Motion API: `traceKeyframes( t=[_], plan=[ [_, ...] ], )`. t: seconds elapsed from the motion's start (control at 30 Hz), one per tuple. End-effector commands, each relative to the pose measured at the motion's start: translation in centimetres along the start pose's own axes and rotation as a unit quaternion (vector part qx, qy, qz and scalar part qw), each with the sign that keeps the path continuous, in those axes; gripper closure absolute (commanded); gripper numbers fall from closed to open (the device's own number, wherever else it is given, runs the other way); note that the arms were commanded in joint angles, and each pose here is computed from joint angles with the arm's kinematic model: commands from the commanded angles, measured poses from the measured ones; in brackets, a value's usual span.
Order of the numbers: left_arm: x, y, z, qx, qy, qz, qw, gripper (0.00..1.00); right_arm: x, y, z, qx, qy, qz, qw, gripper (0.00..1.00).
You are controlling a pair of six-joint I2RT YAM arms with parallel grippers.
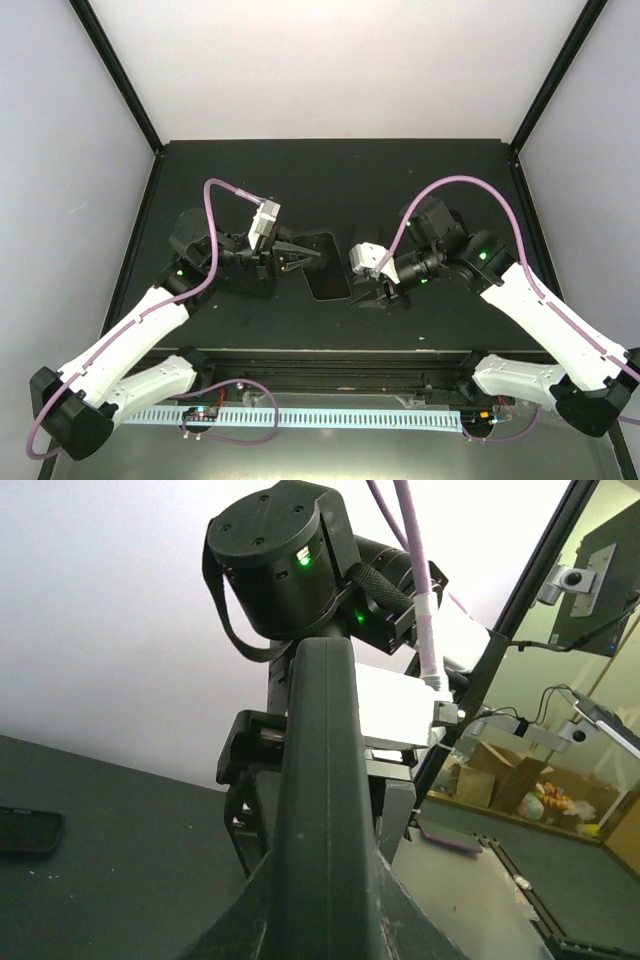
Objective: Take the phone out of the phone case
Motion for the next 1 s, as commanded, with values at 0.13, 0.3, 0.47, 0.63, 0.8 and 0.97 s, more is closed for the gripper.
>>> traceKeyframes(
  t=[0.13,0.3,0.47,0.63,0.8,0.97],
  plan=[
    [1.1,0.1,-0.9,-0.04,0.029,-0.012,0.999,0.98,0.9,-0.1,0.6,0.036,-0.017,-0.003,0.999,0.65],
    [1.2,0.1,-1.2,-0.056,0.031,-0.007,0.998,0.98,1.1,-0.2,0.6,0.038,-0.023,0.005,0.999,0.71],
    [1.2,0.2,-1.3,-0.069,0.026,-0.005,0.997,0.98,1.3,-0.2,0.4,0.04,-0.028,0.011,0.999,0.8],
    [1.2,0.3,-1.5,-0.088,0.018,-0.004,0.996,0.99,1.1,0.0,-0.2,0.016,-0.035,0.021,0.999,0.82],
    [1.1,0.5,-1.8,-0.102,0.017,0.0,0.995,0.98,0.8,-0.1,-0.3,0.0,-0.075,0.042,0.996,0.83],
    [1.0,0.8,-2.0,-0.119,0.011,0.007,0.993,0.99,1.0,-0.3,-1.1,-0.038,-0.095,0.063,0.993,0.85]
  ],
)
Point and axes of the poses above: each gripper's point midway between its finger pads, its own y axis out along the fingers, its own z axis along the line the jaws close on, x = y × z, the point moved 9 cm from there along -y, back along the fingers, and after that the axes turned 9 degrees about y, right-handed, at the moved point
